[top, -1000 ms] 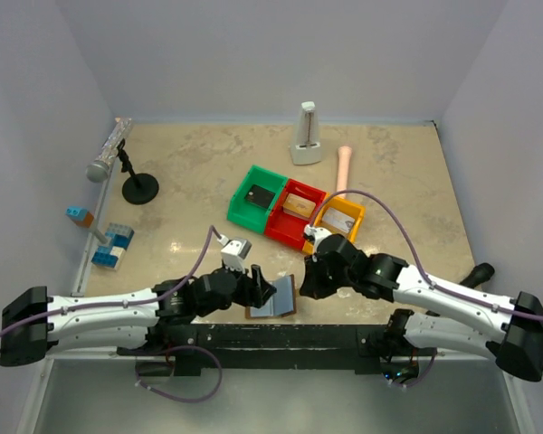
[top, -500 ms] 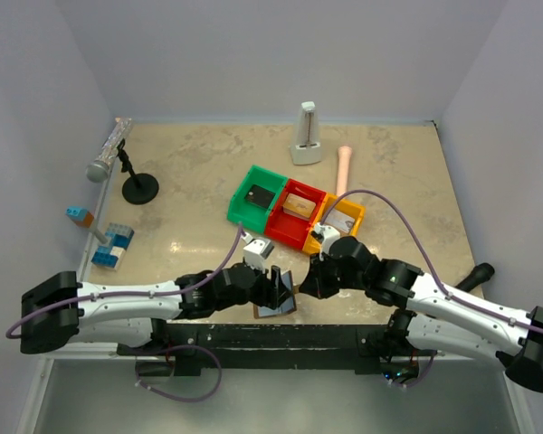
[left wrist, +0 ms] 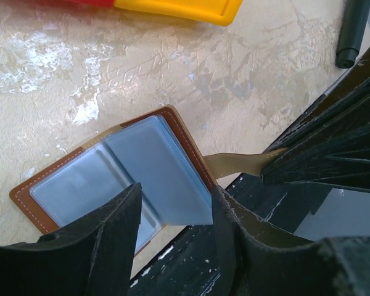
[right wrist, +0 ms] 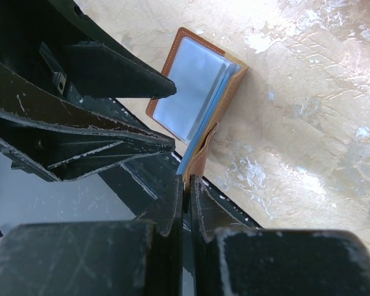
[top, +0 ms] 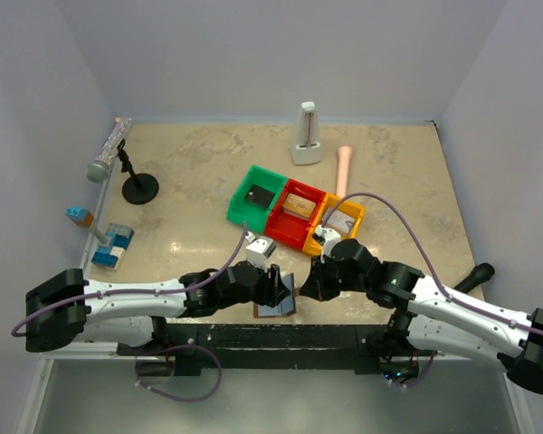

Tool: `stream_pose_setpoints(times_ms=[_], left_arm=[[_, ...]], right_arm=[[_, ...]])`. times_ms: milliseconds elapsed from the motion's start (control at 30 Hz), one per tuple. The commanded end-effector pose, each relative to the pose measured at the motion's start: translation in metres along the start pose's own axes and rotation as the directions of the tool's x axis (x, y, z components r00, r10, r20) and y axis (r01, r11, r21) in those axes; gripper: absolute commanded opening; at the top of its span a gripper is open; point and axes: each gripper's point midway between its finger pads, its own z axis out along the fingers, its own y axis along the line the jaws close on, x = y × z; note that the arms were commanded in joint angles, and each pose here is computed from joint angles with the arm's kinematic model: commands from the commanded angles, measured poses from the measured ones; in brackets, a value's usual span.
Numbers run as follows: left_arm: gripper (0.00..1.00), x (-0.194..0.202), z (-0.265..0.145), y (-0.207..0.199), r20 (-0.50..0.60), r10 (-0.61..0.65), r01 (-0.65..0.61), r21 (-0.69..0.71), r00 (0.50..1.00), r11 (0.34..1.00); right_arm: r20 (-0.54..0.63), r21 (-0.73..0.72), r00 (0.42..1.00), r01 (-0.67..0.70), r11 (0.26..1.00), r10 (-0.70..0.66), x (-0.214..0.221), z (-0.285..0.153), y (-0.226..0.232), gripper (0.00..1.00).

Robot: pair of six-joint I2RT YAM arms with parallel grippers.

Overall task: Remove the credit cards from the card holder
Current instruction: Remove the credit card from the card holder.

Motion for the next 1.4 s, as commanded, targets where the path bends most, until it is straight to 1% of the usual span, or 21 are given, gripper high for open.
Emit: stream_pose_setpoints(times_ms=[0,500,733,1033,1367], left_arm=[[0.52,-0.014,0.001,-0.008,0.041,-0.011,0.011,0.013,0.999,1.000],[0.52,-0.010,0.010,-0.008,0.011,-0.003,0.003,-0.002,1.000,1.000],[0.56,-0.011,0.011,-0.011,0.015,-0.005,0.005,0.011,1.000,1.000],[0.56,-0.008,0.014,-0.012,0.003,-0.003,0.003,0.016,1.000,1.000],[0.48,-0.001,0.017,0.000,-0.025,-0.001,0.000,-0.049,1.000,0.999]], right_arm=[[0.039,-0.065,0.999,-0.010,0.998,0.012,-0.009,-0.003,0.015,0.00],[0.046,-0.098,0.999,-0.011,0.995,0.016,-0.014,-0.009,0.024,0.00],[0.035,-0.095,0.999,-0.016,0.995,0.019,-0.011,-0.007,0.023,0.00],[0.028,-0.100,0.999,-0.015,0.995,0.018,-0.011,-0.006,0.025,0.00],[0.034,-0.096,0.999,-0.013,0.995,0.016,-0.012,-0.009,0.024,0.00]])
